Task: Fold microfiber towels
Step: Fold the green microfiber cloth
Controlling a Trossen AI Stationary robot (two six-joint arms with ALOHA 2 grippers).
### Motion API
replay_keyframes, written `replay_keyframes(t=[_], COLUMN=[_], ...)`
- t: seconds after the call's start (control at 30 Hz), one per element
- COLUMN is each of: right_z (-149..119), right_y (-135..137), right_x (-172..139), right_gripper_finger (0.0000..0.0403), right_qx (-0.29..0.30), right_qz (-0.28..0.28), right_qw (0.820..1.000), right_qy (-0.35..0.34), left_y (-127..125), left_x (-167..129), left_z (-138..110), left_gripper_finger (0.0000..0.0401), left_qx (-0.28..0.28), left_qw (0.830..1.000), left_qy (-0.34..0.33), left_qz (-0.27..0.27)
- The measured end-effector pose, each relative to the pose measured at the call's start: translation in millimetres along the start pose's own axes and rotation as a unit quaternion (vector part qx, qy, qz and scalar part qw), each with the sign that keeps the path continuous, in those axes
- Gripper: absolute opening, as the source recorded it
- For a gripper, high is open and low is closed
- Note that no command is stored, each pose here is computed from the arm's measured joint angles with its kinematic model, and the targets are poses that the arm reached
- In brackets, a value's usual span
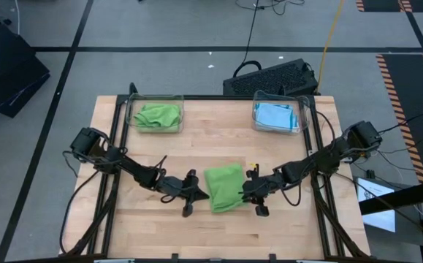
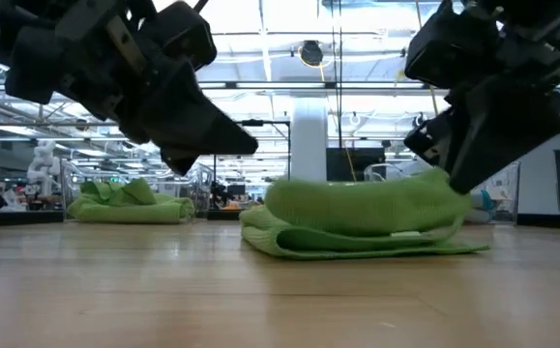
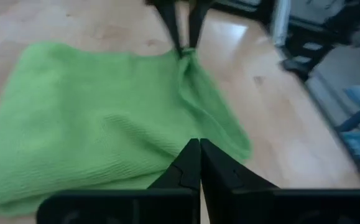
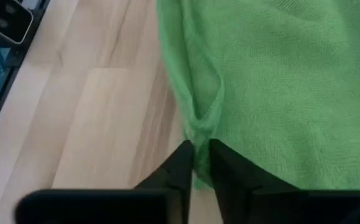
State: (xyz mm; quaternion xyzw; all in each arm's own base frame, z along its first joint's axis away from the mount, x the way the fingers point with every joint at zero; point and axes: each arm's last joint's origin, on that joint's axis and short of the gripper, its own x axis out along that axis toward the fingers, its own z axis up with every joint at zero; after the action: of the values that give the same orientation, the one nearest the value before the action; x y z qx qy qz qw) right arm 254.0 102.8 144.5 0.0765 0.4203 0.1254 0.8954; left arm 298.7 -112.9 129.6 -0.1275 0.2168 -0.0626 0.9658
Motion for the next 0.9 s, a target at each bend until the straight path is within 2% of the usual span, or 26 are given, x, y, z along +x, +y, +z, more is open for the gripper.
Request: replay_keyframes(t=[0.1, 0.23, 0.4, 0.53, 0.63, 0.7, 0.8, 0.9], right_z=[0, 0, -1, 1, 4, 7, 12, 12], right_y=[1, 3, 5, 8, 10, 10, 7, 2], right_x=[2, 2, 2, -2, -8, -10, -9, -3], right_gripper_finger=[0.0079, 0.0137, 0.0208, 0.0247, 0.0257, 0.0255, 0.0239, 0.0204], right_qx=[0.004, 0.014, 0.025, 0.021, 0.007, -0.005, -0.012, 0.006], right_qz=[0.001, 0.003, 0.006, 0.053, 0.069, 0.047, 0.0, 0.014], right_qw=[1.0, 1.0, 1.0, 0.998, 0.998, 0.999, 0.996, 0.985], right_qy=[0.0, -0.003, -0.002, 0.007, -0.003, -0.023, -0.092, -0.173], left_y=[-3, -4, -2, 0, 1, 0, -2, -7], left_x=[0, 0, 0, 0, -1, -1, 7, 26], left_z=[0, 0, 1, 2, 3, 7, 14, 19], left_gripper_finger=[0.0006, 0.003, 0.0061, 0.0076, 0.0077, 0.0077, 0.0077, 0.0077], left_qx=[-0.01, -0.022, -0.027, -0.041, -0.052, -0.058, -0.052, -0.03], left_qw=[1.0, 1.0, 1.0, 0.998, 0.996, 0.994, 0.991, 0.992], left_qy=[0.002, 0.002, -0.01, -0.025, -0.038, -0.067, -0.101, -0.105], left_qz=[-0.024, -0.021, 0.009, 0.037, 0.054, 0.063, 0.068, 0.065])
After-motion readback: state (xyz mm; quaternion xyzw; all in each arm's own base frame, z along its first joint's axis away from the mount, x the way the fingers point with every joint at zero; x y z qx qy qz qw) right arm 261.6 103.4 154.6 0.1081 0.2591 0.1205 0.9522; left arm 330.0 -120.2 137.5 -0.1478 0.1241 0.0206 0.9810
